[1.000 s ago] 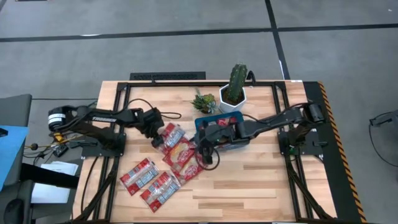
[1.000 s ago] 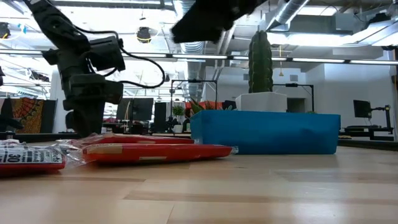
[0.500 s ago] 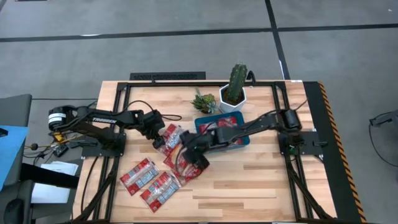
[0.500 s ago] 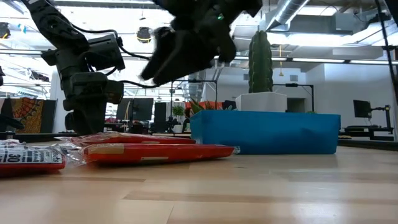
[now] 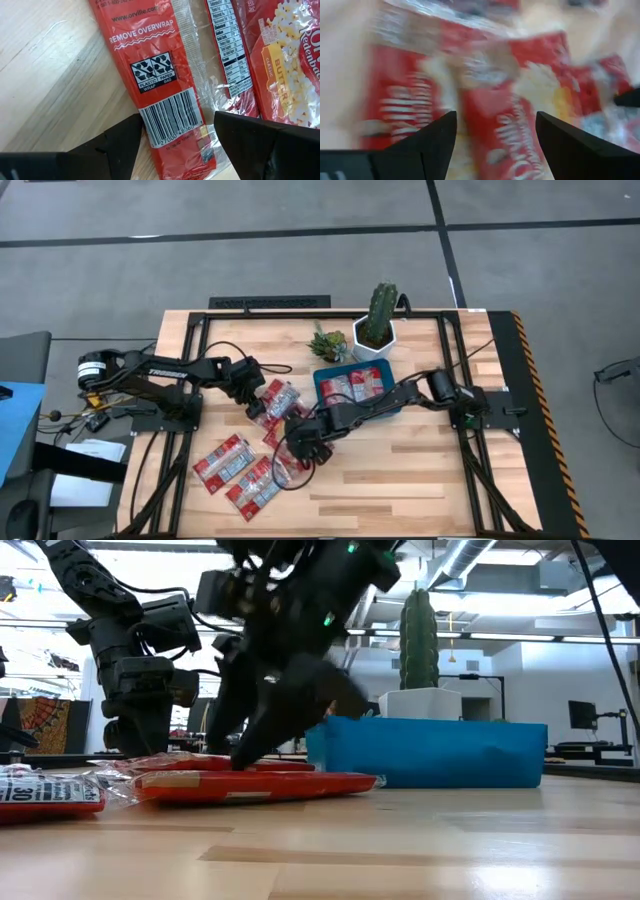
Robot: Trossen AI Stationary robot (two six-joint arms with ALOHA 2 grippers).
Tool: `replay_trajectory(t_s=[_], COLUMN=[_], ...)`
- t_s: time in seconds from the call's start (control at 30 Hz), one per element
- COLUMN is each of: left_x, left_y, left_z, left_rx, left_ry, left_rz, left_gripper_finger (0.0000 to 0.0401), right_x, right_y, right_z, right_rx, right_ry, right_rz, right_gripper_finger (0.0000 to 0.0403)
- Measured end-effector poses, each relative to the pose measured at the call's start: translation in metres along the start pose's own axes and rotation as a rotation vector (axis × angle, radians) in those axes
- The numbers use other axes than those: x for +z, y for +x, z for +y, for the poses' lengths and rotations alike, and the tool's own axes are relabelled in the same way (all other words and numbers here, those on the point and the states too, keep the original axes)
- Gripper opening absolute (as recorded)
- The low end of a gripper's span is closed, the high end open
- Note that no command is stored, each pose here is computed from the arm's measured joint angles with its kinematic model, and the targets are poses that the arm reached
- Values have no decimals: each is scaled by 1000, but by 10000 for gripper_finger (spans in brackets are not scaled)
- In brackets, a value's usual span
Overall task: Sort popcorn bags into baskets
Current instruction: Put the red popcorn bag into the blue container
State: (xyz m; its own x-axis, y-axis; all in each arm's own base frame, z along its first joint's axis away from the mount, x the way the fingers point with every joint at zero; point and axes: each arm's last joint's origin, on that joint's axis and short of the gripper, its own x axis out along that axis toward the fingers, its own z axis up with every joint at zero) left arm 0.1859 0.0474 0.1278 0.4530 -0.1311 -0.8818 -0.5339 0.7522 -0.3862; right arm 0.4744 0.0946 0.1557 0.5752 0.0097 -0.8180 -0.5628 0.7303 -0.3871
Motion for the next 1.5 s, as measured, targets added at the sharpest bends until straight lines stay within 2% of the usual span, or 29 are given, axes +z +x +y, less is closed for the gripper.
replay_trajectory(t_s=[0.2,0.33,0.43,0.63,0.7,0.9,1.13,1.37,1.5], left_x=[0,1,2,2,2,2,2,2,2], left_y=[0,0,0,0,0,0,0,0,0], left_z=[0,0,-1,-1,-1,-1,-1,-1,-1], left_rx=[2,-2,-2,-2,-2,-1,-2,-1,-1], left_ry=[-4,-3,-6,-7,-7,-7,-7,-7,-6], left_rz=[-3,-14,-22,-23,-23,-22,-22,-22,-21], left_gripper_finger=[247,247,247,247,247,247,247,247,247], right_x=[-6,-7,-7,-4,-2,10,33,42,49], right_y=[4,3,3,2,-1,-11,-39,-67,-86], right_z=[-3,-2,-2,6,7,0,-25,-54,-61], right_rx=[-40,-56,-62,-50,-46,-56,-91,-124,-117], right_ry=[-12,-17,-19,-31,-22,61,58,88,77], right_rz=[57,79,94,104,99,74,26,11,22], right_gripper_finger=[287,259,208,51,16,6,5,3,3])
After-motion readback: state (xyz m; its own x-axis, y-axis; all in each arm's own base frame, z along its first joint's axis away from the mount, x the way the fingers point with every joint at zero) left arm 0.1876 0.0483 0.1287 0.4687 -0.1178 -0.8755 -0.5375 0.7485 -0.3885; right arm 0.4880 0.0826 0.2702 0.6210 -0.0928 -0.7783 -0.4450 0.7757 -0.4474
